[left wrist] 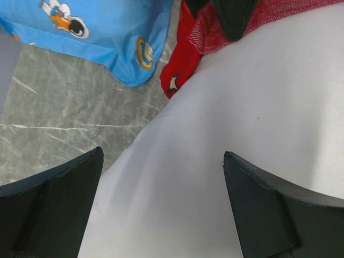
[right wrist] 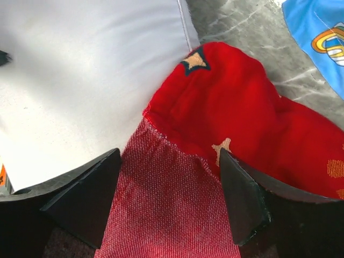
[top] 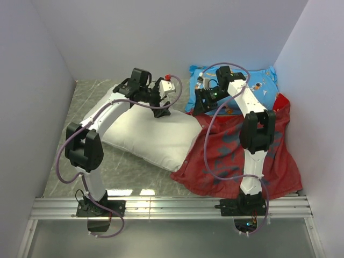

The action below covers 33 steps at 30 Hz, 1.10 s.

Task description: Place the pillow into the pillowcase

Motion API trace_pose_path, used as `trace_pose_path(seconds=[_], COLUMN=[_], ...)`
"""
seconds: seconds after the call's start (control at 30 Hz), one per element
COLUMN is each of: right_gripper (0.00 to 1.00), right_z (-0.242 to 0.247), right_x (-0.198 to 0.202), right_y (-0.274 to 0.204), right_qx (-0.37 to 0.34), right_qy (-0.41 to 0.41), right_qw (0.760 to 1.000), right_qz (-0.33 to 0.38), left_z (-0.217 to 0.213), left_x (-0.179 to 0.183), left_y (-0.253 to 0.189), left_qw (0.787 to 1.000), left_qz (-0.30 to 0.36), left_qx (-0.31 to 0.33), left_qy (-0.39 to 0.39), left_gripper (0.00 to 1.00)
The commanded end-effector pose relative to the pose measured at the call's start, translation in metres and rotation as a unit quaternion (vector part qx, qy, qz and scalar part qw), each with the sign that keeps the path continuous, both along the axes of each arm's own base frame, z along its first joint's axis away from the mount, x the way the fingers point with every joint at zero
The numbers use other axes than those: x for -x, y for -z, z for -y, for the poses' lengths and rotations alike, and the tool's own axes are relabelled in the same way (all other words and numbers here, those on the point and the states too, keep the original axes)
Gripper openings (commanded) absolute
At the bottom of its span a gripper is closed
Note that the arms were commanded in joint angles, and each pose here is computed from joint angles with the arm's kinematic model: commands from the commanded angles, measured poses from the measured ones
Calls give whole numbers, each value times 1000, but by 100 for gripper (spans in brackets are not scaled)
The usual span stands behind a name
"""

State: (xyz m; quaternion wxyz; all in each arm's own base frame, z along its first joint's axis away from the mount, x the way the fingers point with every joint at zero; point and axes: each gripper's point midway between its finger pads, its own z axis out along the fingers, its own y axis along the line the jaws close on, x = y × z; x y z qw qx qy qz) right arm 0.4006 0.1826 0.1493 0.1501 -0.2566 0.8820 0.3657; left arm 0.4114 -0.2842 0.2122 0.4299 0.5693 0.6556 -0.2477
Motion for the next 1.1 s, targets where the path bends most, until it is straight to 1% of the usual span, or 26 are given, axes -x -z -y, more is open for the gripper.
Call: trace_pose_path(seconds=[0.0, 0.07, 0.13, 0.2, 0.3, 0.4, 0.43, 0.47, 0.5, 0.53, 0.57, 0.6, 0.63, 0.67, 0.7, 0.73, 0.77, 0.8, 0.87, 0.9, 0.97, 1.0, 1.03, 1.07], right_gripper=[80, 80, 80, 79, 74, 54, 37, 28, 11, 4, 0, 0, 0, 0, 0, 0, 0, 0, 0, 0, 0, 0, 0, 0], right_z=[2, 5, 3, -1, -12, -26, -30, -33, -40, -44, -47, -51, -55, -58, -63, -67, -73, -83, -102, -111, -127, -140, -148, -156], right_x=[-2, -7, -7, -5, -1, 5, 5, 5, 6, 2, 1, -1, -4, -6, -16, -18, -19, -27, -27, -34, -37, -40, -40, -41], right_y=[-33, -37, -36, -23, -12, -6, -6, -5, -7, -13, -14, -18, -24, -32, -40, -44, -57, -71, -91, -105, -117, -125, -127, -128], right_qx=[-26, -30, -25, -14, -6, -13, -16, -20, -28, -34, -38, -44, -53, -59, -70, -80, -94, -120, -155, -178, -200, -213, -219, -231], right_qy=[-3, 7, -4, -19, -48, -66, -70, -73, -76, -75, -73, -68, -65, -49, -38, -28, -19, 3, 12, 30, 41, 58, 66, 79], right_qw=[999, 998, 998, 999, 998, 997, 996, 996, 996, 996, 996, 996, 995, 996, 995, 994, 993, 990, 985, 981, 977, 973, 972, 969], right_qz=[47, 55, 58, 48, 47, 43, 44, 42, 39, 45, 44, 43, 50, 45, 66, 65, 73, 76, 72, 73, 68, 61, 58, 37], left_z=[5, 6, 7, 9, 12, 11, 10, 11, 12, 16, 13, 14, 17, 17, 18, 20, 24, 26, 35, 39, 42, 45, 45, 44], left_x=[11, 13, 12, 11, 7, 17, 30, 38, 47, 60, 74, 81, 89, 93, 97, 104, 105, 108, 118, 118, 121, 116, 116, 113], left_y=[3, 3, 7, 10, 17, 35, 46, 49, 53, 58, 61, 61, 50, 51, 46, 29, 23, 14, -10, -19, -33, -44, -48, -49], left_qw=[999, 999, 999, 999, 998, 995, 991, 988, 984, 978, 974, 972, 971, 971, 971, 971, 970, 969, 967, 967, 968, 968, 971, 973], left_qz=[-4, -1, 2, 3, 9, 6, 1, -2, -9, -11, -34, -39, -38, -35, -29, -10, 8, 20, 37, 45, 38, 52, 40, 41], left_qx=[8, 11, 12, 9, -1, -25, -43, -49, -52, -60, -68, -67, -49, -40, -31, -14, -3, 6, 28, 38, 54, 66, 72, 73], left_qy=[33, 37, 41, 44, 60, 99, 130, 149, 171, 200, 213, 224, 230, 232, 235, 240, 243, 245, 250, 249, 243, 238, 225, 216], left_gripper=[99, 99, 99, 99, 99, 99, 92, 83, 55, 40, 26, 7, 0, 0, 0, 0, 0, 0, 0, 0, 0, 0, 0, 0])
